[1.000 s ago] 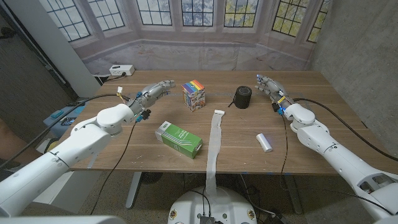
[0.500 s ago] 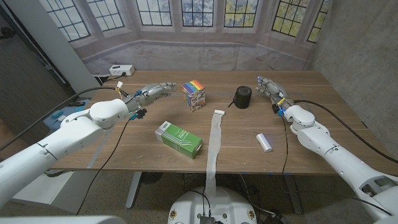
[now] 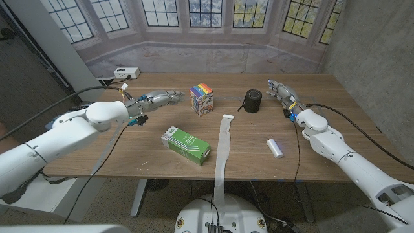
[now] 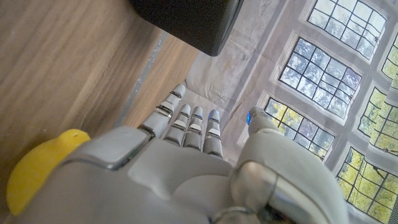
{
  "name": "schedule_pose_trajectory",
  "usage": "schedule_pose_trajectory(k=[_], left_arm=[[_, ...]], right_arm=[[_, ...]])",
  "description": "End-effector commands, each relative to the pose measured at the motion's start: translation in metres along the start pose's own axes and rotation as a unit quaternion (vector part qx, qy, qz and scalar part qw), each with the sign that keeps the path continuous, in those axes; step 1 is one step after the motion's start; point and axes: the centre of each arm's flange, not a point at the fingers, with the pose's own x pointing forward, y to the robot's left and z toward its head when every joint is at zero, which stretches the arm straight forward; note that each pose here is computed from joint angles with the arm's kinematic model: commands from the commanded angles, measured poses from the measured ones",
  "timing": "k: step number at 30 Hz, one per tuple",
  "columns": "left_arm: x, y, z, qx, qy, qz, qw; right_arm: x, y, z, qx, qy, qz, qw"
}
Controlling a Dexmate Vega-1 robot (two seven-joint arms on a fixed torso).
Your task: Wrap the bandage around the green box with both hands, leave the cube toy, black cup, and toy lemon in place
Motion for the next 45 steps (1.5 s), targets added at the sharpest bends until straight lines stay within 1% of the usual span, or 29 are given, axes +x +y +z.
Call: schedule_pose_trajectory(k=[1, 7, 12, 15, 19, 23, 28, 34, 37, 45], left_arm=[[-0.007, 0.001, 0.006, 0.033, 0.012, -0.040, 0.999], [-0.005, 0.003, 0.006, 0.030, 0.013, -0.065, 0.997], [-0.006, 0.006, 0.007, 0.038, 0.027, -0.095, 0.994], [-0.008, 0.010, 0.009, 0.052, 0.037, -0.110, 0.992], [-0.011, 0.013, 0.010, 0.060, 0.041, -0.123, 0.990], [-0.013, 0.015, 0.013, 0.081, 0.048, -0.138, 0.986], [-0.015, 0.019, 0.018, 0.110, 0.059, -0.163, 0.979], [-0.017, 0.025, 0.025, 0.138, 0.066, -0.178, 0.972], [-0.016, 0.028, 0.031, 0.162, 0.070, -0.190, 0.966], [-0.012, 0.034, 0.040, 0.202, 0.080, -0.224, 0.950]], right_arm=[[0.000, -0.005, 0.002, -0.008, 0.000, -0.005, 1.0000], [0.000, -0.008, 0.001, -0.006, 0.000, -0.009, 0.9999], [0.000, -0.010, 0.001, -0.010, 0.003, -0.012, 0.9999], [-0.001, -0.011, 0.001, -0.011, 0.003, -0.014, 0.9998], [-0.002, -0.012, 0.002, -0.012, 0.003, -0.016, 0.9998], [-0.004, -0.012, 0.002, -0.012, 0.004, -0.019, 0.9997], [-0.007, -0.013, 0.003, -0.013, 0.004, -0.023, 0.9997], [-0.009, -0.013, 0.004, -0.013, 0.004, -0.028, 0.9995], [-0.009, -0.012, 0.004, -0.012, 0.004, -0.030, 0.9995], [-0.010, -0.010, 0.006, -0.010, 0.004, -0.036, 0.9993]])
